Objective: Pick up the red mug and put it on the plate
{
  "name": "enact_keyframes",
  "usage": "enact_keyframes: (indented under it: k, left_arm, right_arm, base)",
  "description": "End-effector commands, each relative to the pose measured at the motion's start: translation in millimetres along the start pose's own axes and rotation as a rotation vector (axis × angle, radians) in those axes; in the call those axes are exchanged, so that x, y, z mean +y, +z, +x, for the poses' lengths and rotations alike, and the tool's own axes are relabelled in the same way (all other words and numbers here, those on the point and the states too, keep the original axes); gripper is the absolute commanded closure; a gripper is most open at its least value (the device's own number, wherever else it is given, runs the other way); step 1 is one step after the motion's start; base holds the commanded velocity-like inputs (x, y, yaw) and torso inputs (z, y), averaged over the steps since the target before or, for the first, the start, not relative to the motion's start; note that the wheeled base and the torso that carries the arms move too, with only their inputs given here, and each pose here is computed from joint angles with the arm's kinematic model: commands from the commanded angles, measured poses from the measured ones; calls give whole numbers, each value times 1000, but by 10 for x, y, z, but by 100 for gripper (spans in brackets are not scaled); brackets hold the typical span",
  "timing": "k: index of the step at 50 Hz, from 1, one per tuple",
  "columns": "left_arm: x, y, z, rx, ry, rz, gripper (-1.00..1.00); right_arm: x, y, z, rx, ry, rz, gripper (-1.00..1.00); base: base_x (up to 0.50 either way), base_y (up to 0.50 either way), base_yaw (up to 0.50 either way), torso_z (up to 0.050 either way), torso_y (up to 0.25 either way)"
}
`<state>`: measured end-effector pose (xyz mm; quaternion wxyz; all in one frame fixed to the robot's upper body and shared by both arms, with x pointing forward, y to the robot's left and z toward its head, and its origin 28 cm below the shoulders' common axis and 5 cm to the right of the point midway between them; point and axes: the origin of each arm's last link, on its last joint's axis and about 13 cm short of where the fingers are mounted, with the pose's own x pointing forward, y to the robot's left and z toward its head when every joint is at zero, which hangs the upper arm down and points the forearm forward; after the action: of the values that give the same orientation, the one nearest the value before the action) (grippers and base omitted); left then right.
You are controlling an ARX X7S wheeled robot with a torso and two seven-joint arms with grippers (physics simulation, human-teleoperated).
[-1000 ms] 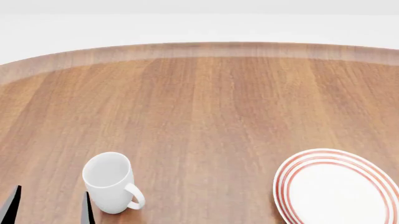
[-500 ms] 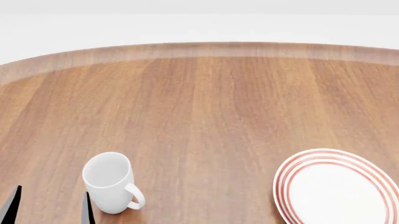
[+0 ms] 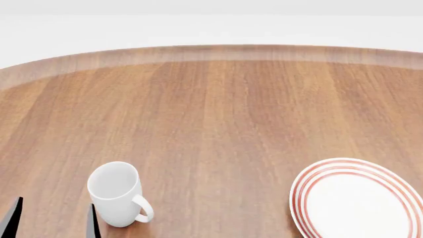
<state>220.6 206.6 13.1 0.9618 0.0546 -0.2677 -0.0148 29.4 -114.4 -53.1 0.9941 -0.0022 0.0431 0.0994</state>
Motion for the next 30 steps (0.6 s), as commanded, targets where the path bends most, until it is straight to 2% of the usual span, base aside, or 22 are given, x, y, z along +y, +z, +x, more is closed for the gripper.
enact_keyframes:
  k: [1,30]
  left_arm:
    - [0,0,0,-1,-2,1,-100]
    - [0,0,1,-5,1,3,-100]
  right_arm:
    - [-5,-76,30,11,-7,23,-100]
    - [-4,-182,52,28,-7,19,-100]
  base:
    - [0,0,0,0,0]
    - [0,0,0,0,0]
